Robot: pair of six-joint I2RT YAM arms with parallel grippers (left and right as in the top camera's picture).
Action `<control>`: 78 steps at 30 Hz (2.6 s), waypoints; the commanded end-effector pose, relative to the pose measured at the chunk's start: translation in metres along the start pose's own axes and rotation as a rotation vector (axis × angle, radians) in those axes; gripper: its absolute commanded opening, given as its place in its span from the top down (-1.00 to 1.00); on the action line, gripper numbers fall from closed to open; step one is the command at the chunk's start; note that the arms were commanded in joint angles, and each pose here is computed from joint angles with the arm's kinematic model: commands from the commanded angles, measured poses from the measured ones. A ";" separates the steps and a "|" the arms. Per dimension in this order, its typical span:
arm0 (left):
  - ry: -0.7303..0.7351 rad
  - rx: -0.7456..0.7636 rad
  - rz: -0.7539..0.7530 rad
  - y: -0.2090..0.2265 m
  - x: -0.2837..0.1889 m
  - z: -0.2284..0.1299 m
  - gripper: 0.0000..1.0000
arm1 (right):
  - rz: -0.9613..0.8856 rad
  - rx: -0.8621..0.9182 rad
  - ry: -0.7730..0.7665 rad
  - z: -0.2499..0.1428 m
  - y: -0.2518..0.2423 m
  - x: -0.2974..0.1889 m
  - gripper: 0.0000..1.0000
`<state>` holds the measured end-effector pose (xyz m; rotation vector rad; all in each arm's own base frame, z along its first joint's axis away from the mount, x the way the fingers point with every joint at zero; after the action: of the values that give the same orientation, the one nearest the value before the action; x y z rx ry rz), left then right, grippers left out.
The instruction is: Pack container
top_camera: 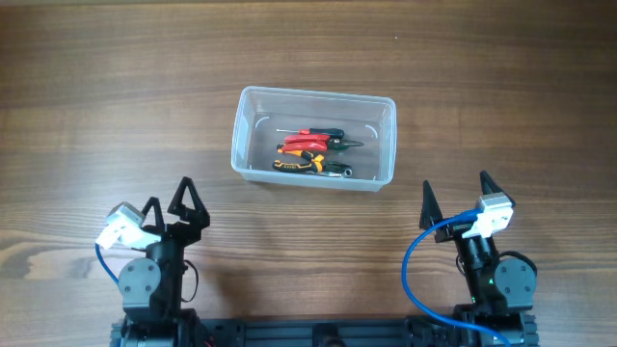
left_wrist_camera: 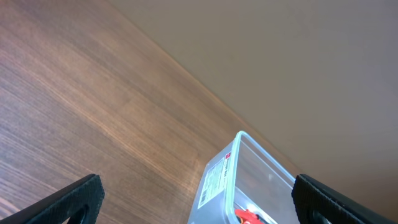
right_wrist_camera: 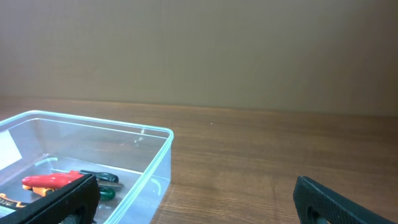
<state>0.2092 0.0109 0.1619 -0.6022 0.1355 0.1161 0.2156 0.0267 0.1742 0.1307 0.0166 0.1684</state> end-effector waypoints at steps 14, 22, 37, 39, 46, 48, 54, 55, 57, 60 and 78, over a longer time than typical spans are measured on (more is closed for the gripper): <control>0.010 0.946 -0.002 0.004 0.001 -0.006 -1.00 | 0.005 -0.009 -0.007 0.001 0.001 0.000 -0.99; 0.011 0.946 -0.010 0.003 0.001 -0.007 -0.99 | 0.005 -0.009 -0.007 0.001 0.001 0.000 -1.00; 0.012 0.941 -0.010 0.003 0.001 -0.007 -0.99 | 0.005 -0.009 -0.007 0.001 0.001 0.000 -1.00; 0.013 0.941 -0.010 0.003 0.001 -0.007 -1.00 | 0.005 -0.009 -0.007 0.001 0.001 0.000 -0.99; 0.013 0.941 -0.010 0.003 0.001 -0.007 -0.99 | 0.005 -0.009 -0.007 0.001 0.001 0.000 -0.99; 0.013 0.941 -0.010 0.003 0.001 -0.007 -1.00 | 0.005 -0.009 -0.007 0.001 0.001 0.000 -0.99; 0.013 0.941 -0.010 0.003 0.001 -0.007 -1.00 | 0.005 -0.009 -0.007 0.001 0.001 0.000 -1.00; 0.013 0.941 -0.010 0.003 0.001 -0.007 -1.00 | 0.005 -0.009 -0.007 0.001 0.001 0.000 -0.99; 0.012 0.941 -0.010 0.003 0.001 -0.007 -1.00 | 0.005 -0.009 -0.007 0.001 0.001 0.000 -0.99; 0.013 0.941 -0.010 0.003 0.001 -0.007 -1.00 | 0.005 -0.009 -0.007 0.001 0.001 0.000 -1.00; 0.012 0.941 -0.010 0.003 0.001 -0.007 -1.00 | 0.005 -0.009 -0.007 0.001 0.001 0.000 -0.99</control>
<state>0.2093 0.0109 0.1586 0.3175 0.1794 0.0415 0.2156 0.0267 0.1742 0.1307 0.0165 0.1680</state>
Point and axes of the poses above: each gripper's point midway between its finger pads, its own x axis out along the fingers, its own y axis along the line the jaws close on, z = x × y, the point moved 3 cm from there along -x, back along the fingers, and after that the axes turned 7 degrees about x, right-handed, at the moved point
